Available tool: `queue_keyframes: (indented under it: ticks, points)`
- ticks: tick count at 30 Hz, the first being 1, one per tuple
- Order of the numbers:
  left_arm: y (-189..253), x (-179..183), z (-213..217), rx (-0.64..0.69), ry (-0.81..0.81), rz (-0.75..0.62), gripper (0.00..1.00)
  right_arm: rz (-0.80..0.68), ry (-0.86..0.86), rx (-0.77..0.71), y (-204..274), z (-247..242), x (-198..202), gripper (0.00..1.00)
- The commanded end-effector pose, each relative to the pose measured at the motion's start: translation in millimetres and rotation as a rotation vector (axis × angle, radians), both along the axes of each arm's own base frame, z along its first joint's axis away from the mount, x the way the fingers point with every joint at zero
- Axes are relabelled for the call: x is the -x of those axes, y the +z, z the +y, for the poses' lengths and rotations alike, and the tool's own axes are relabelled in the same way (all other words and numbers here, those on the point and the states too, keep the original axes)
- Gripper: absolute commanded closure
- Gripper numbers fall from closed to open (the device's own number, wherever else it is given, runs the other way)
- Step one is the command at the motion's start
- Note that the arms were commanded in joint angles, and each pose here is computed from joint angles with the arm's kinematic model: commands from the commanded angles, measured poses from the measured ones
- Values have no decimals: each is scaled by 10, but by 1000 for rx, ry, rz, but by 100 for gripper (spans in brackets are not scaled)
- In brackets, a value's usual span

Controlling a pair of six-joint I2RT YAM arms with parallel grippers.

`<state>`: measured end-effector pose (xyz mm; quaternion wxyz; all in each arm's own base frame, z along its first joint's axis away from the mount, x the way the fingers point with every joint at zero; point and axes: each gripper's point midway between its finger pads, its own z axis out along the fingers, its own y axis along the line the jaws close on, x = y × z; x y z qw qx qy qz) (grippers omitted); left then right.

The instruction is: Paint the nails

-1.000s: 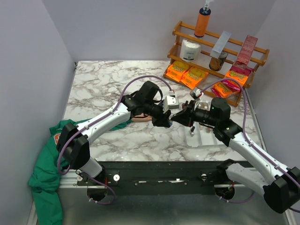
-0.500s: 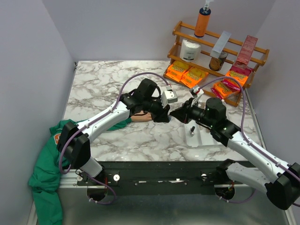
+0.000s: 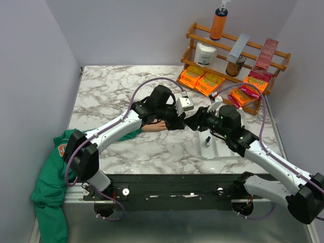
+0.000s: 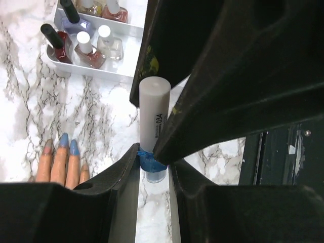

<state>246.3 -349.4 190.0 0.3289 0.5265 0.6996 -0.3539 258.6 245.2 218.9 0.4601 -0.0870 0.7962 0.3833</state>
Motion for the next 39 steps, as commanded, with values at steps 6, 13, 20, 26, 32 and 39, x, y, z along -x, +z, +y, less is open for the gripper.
queue_keyframes:
  ticks: [6, 13, 20, 26, 32, 39]
  points:
    - [136, -22, 100, 79, -41, -13, 100, -142, 68, 37, 441, -70, 148, 7]
    - [206, 149, 135, 88, -147, -9, 100, -337, 220, 111, 577, -134, 290, 0]
    - [407, 478, 154, 154, -310, 41, 100, -475, 514, 50, 748, -266, 498, 11]
    - [523, 551, 151, 178, -348, 46, 100, -503, 648, -6, 682, -173, 556, 21]
    - [518, 569, 133, 180, -362, 60, 100, -555, 674, -23, 692, -142, 608, 26]
    - [531, 588, 88, 182, -378, 68, 100, -492, 685, -34, 594, -7, 537, 41]
